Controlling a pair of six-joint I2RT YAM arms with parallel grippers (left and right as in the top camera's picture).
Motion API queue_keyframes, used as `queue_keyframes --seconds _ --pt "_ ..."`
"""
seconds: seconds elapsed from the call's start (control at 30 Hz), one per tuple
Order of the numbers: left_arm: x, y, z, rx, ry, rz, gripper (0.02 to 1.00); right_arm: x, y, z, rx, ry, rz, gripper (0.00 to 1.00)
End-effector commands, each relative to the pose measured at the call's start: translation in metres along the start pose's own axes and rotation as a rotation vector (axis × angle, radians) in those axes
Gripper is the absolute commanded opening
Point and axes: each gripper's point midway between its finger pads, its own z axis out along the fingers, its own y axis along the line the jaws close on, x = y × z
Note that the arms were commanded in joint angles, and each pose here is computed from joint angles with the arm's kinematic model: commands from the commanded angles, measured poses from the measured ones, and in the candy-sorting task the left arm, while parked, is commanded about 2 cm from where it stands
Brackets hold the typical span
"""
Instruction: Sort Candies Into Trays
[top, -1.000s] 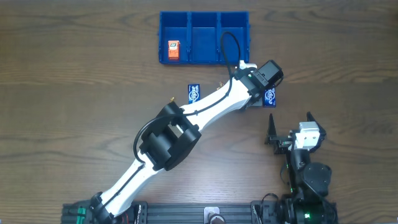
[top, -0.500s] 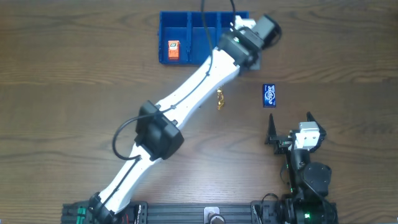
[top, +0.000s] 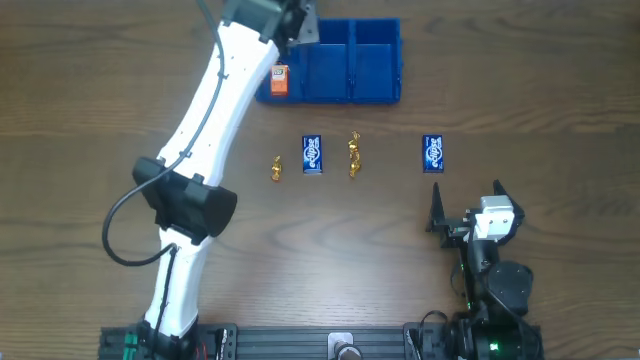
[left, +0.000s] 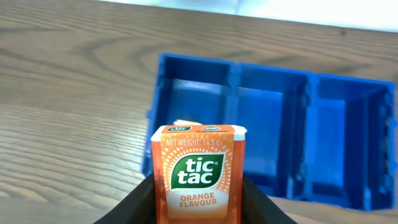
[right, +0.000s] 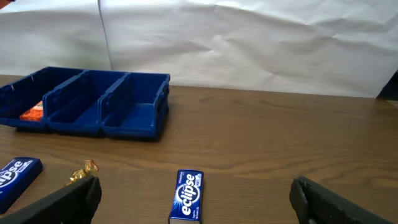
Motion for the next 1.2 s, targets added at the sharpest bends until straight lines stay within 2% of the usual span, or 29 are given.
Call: queue_keyframes --seconds 0.03,0.17,0.33,0.47,0.9,1.2 --pt "-0.01 0.02 0.003 -0.011 0.0 0.006 0.323 0.002 -0.002 0.0 0.009 0.001 -0.015 0.998" --pt "-0.009 0.024 0.014 0.0 0.015 0.01 0.321 0.002 -0.002 0.0 0.009 0.001 -0.015 0.998" --pt "0.005 0.009 0.052 0.065 0.044 0.034 0.329 0.002 -0.002 0.0 0.009 0.001 -0.015 0.998" --pt "0.017 0.016 0.073 0.068 0.081 0.044 0.325 0.002 -0.002 0.0 0.009 0.001 -0.015 0.998" --pt "0.037 0.022 0.105 0.093 0.122 0.096 0.327 0.002 -0.002 0.0 0.009 0.001 -0.015 0.998" --pt "0.042 0.024 0.109 0.091 0.134 0.118 0.329 0.002 -0.002 0.0 0.009 0.001 -0.015 0.998"
